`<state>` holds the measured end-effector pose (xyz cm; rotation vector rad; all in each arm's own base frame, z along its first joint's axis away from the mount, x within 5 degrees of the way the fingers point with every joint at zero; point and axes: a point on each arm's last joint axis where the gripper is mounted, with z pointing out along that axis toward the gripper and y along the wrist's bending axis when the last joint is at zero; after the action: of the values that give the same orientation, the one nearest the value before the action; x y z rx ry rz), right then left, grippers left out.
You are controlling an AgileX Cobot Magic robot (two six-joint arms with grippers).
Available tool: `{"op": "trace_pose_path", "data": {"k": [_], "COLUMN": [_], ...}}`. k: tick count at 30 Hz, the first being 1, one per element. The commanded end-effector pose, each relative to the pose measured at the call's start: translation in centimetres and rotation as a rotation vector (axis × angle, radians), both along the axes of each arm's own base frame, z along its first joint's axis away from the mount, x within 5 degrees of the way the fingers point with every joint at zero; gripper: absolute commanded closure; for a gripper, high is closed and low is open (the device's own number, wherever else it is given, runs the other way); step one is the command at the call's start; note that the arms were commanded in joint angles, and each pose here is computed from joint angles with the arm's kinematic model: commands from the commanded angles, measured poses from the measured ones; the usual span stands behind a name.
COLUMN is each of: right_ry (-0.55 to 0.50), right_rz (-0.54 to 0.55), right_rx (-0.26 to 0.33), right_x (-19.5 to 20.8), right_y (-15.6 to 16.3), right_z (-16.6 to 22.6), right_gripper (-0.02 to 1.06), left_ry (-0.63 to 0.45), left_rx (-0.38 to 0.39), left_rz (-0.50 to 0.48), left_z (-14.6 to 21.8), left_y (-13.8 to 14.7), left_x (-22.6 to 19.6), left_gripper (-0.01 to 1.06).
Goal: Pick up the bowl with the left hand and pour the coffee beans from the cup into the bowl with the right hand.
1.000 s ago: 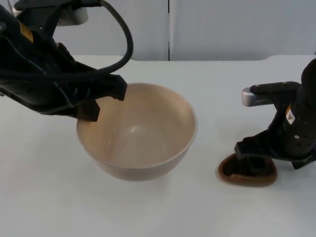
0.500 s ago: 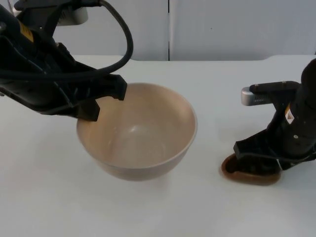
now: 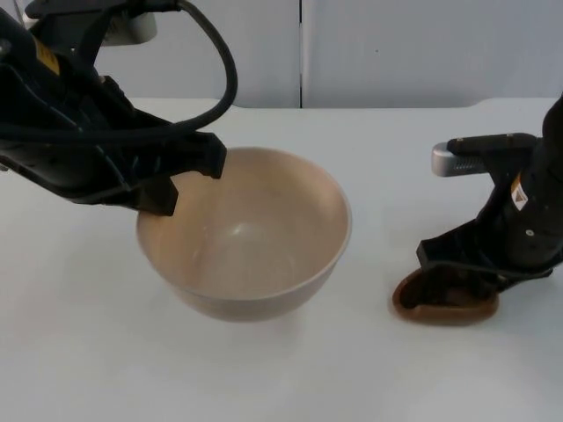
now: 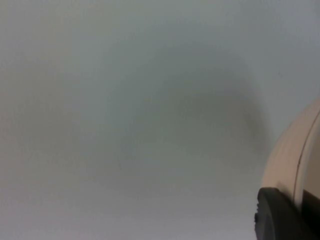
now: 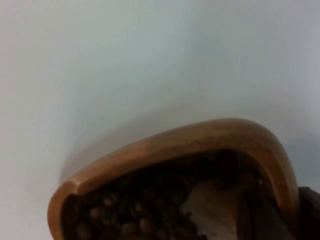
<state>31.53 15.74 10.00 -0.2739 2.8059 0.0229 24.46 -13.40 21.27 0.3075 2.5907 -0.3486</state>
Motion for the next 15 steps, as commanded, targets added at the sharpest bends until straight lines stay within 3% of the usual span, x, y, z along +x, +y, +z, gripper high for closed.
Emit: {"op": "trace_pose_path", "data": {"k": [1, 15], "right_ry": [-0.020, -0.023], "right_rz": [0.007, -0.016], "right_rx": [0.009, 0.013], "right_x": [-0.1, -0.6], "right_y": [0.2, -0.1], "right_z": [0.9, 3.4], "right_gripper": [1.04, 1.04], "left_ry": [-0.015, -0.015], "left_rx": [-0.017, -0.017], "left_rz": [0.010, 0.010], "left_z": [0.2, 0.2], "left_y": [0.1, 0.1], "left_x": [0.0, 0.0], "left_gripper": [1.05, 1.05]}}
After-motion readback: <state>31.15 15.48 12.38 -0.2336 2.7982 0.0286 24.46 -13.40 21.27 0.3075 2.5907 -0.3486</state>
